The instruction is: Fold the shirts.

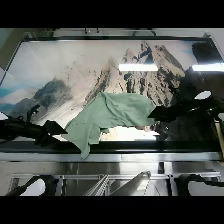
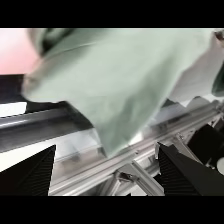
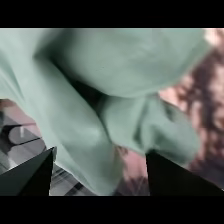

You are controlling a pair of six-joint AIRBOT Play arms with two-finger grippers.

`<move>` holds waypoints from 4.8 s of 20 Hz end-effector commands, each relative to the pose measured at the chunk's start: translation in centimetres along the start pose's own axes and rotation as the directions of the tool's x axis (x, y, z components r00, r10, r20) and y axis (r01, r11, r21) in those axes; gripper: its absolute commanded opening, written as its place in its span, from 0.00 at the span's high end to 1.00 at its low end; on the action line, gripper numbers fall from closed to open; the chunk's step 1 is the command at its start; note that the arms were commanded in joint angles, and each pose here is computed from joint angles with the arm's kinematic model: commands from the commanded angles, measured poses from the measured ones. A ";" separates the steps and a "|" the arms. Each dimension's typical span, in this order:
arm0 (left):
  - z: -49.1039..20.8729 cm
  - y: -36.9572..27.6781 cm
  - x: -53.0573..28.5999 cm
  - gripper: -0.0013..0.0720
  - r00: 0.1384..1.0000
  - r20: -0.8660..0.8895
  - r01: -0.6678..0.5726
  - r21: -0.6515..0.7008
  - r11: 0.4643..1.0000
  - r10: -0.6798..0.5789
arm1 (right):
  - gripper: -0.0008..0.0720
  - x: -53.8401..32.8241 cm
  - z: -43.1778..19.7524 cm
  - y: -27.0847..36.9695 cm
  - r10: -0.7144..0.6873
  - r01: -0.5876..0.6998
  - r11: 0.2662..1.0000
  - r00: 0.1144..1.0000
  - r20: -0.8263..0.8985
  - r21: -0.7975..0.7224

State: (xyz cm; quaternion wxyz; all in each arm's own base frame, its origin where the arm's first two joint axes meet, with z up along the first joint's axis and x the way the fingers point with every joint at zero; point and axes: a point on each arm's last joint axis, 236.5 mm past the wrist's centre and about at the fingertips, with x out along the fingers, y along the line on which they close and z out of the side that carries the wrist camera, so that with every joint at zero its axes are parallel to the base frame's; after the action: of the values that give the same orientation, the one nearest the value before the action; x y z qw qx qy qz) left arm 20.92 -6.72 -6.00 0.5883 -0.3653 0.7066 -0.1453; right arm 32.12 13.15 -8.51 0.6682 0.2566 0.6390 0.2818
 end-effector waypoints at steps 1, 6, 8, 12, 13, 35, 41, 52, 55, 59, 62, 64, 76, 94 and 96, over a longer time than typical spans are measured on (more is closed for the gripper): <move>0.5 3.1 2.0 0.01 0.999 0.013 -0.052 -0.059 0.997 0.053 | 0.14 1.9 0.5 1.9 0.082 -0.082 0.997 0.997 0.004 -0.017; 5.5 -0.3 4.6 0.02 0.991 0.073 0.111 0.019 0.994 -0.112 | 0.32 1.8 1.4 2.6 0.113 -0.112 0.994 0.993 0.044 -0.020; 6.8 -1.6 5.6 0.04 0.991 0.047 0.121 0.060 0.991 -0.123 | 0.32 1.8 1.4 2.6 0.113 -0.112 0.993 0.993 0.044 -0.019; 7.4 -3.0 6.9 0.64 0.993 -0.024 0.114 0.116 0.987 -0.112 | 0.39 1.8 1.5 2.9 0.124 -0.124 0.992 0.991 0.047 -0.015; 7.4 -3.5 6.7 0.95 0.992 -0.036 0.122 0.135 0.983 -0.118 | 0.68 1.8 1.5 3.0 0.128 -0.128 0.992 0.991 0.047 -0.015; -14.3 -34.9 -31.2 0.94 0.557 0.655 -0.464 0.755 0.463 -0.510 | 0.96 -34.2 -9.3 38.0 0.547 0.362 0.579 0.493 0.677 -0.731; -3.7 -26.1 -23.9 0.94 0.764 0.518 -0.109 0.692 0.714 -0.385 | 0.96 -28.4 -0.3 28.2 0.402 0.120 0.784 0.650 0.645 -0.609; 15.8 -9.6 -7.2 0.55 0.868 0.221 0.363 0.329 0.872 -0.445 | 0.46 -3.9 13.7 5.7 0.214 -0.161 0.973 0.900 0.379 -0.167; 18.7 -10.9 -10.5 0.02 0.820 0.202 0.449 0.353 0.821 -0.536 | 0.45 -6.1 15.0 6.1 0.242 -0.173 0.964 0.887 0.393 -0.202; 17.7 -7.2 -10.3 0.02 0.928 0.126 0.309 0.265 0.913 -0.351 | 0.44 -8.8 11.8 3.6 0.149 -0.112 0.985 0.937 0.315 -0.134; 14.7 -4.3 -8.4 0.01 0.973 0.060 0.208 0.201 0.957 -0.224 | 0.44 -7.7 8.2 0.4 0.062 -0.057 0.998 0.975 0.212 -0.032; 12.5 -3.8 -6.9 0.01 0.973 0.037 0.218 0.156 0.963 -0.227 | 0.31 -5.9 6.6 -1.1 0.042 -0.046 0.999 0.982 0.186 0.019; 14.0 -7.8 0.9 0.04 0.935 -0.049 0.354 0.183 0.917 -0.351 | 0.22 3.8 11.6 4.7 0.161 -0.154 0.987 0.961 0.227 -0.047; 15.5 -14.2 -7.7 0.95 0.902 0.064 0.370 0.396 0.840 -0.427 | 0.96 -3.0 13.0 11.5 0.198 -0.123 0.957 0.938 0.286 -0.262; 14.4 -16.3 -10.6 0.95 0.871 0.099 0.391 0.452 0.801 -0.481 | 0.96 -6.3 12.8 14.6 0.219 -0.097 0.935 0.915 0.340 -0.342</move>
State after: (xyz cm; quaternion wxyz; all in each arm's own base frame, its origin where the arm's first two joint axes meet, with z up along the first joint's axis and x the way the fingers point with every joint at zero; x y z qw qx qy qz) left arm 40.60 -7.74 3.90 0.6572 -0.3908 0.5342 -0.3607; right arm 44.99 19.20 2.12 0.7644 0.2737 0.4617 0.3572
